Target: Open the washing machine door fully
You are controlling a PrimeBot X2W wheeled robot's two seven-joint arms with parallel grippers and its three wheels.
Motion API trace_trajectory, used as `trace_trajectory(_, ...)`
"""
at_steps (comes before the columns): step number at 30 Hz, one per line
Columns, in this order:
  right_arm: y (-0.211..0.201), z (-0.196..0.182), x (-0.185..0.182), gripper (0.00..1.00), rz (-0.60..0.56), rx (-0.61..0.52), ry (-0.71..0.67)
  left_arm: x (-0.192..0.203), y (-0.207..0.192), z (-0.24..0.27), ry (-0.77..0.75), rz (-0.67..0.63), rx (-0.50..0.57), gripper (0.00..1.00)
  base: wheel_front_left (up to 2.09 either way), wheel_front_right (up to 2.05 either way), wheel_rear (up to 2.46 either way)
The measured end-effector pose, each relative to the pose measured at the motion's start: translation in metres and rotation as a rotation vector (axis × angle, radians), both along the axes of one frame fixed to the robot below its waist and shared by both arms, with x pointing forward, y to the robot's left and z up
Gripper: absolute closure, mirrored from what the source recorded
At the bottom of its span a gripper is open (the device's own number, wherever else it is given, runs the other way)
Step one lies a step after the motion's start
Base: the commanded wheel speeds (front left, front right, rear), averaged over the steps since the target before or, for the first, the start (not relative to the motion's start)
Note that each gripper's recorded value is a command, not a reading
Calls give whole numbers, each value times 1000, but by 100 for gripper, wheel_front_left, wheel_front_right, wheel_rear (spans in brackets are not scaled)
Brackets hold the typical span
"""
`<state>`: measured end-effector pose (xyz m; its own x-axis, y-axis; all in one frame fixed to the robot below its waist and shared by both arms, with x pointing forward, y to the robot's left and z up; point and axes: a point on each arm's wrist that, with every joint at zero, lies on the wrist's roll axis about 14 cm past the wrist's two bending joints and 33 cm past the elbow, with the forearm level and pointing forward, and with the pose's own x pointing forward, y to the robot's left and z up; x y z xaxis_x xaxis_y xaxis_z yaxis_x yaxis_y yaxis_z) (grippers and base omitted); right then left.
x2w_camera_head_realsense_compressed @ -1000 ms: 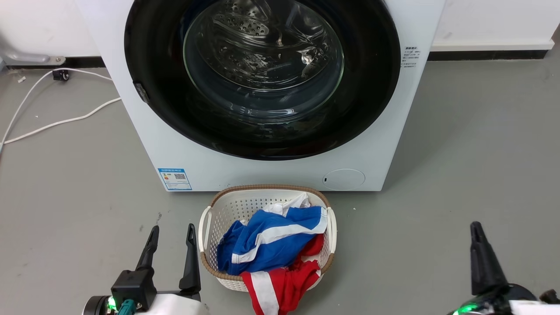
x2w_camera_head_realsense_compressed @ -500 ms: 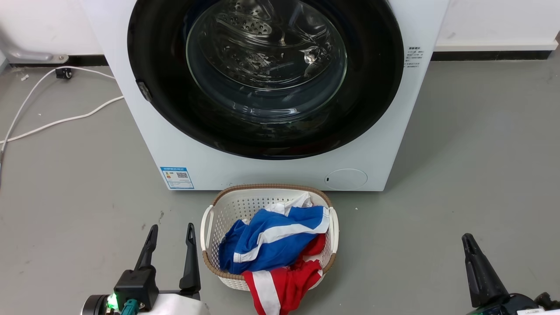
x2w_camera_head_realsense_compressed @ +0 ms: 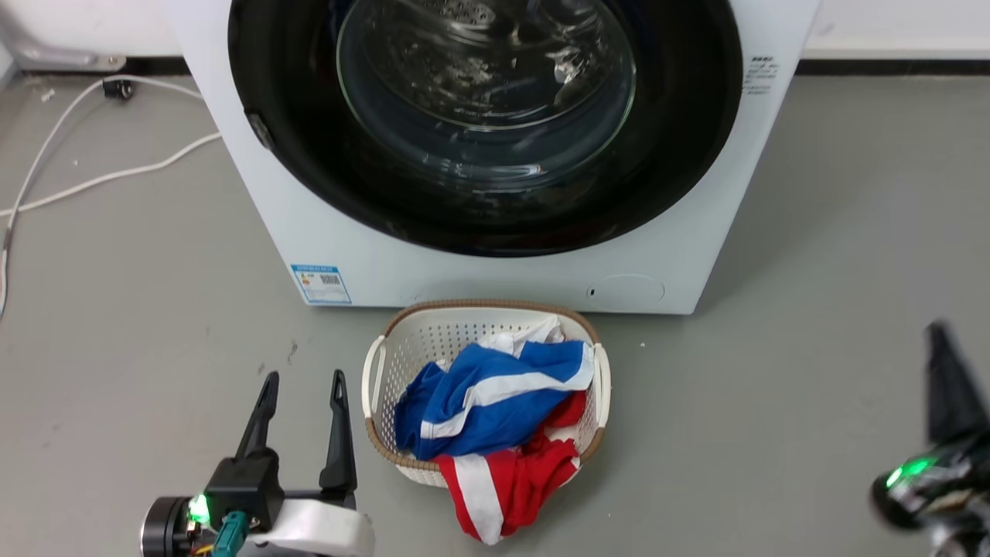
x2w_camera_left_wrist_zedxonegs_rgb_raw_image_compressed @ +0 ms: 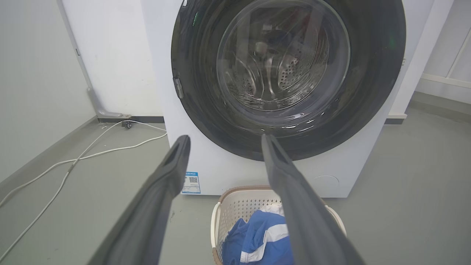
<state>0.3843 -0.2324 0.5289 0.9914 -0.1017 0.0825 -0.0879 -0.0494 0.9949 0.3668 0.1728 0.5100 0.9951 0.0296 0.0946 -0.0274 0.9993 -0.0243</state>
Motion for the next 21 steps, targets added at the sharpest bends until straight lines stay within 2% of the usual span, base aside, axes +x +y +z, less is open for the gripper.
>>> trace_trajectory(6,-37,25,52,100,-63,-82,-52,13,3,0,-2,7,19,0,0,0,0)
trace_trajectory(9,-44,38,82,100,-56,-122,-75,22,5,-1,-1,12,25,0,0,0,0)
trace_trajectory(15,-46,54,145,100,10,-232,-93,41,9,-9,13,26,27,0,0,0,0)
trace_trajectory(21,-25,51,205,100,126,-345,-71,58,15,-25,44,44,22,0,0,0,0)
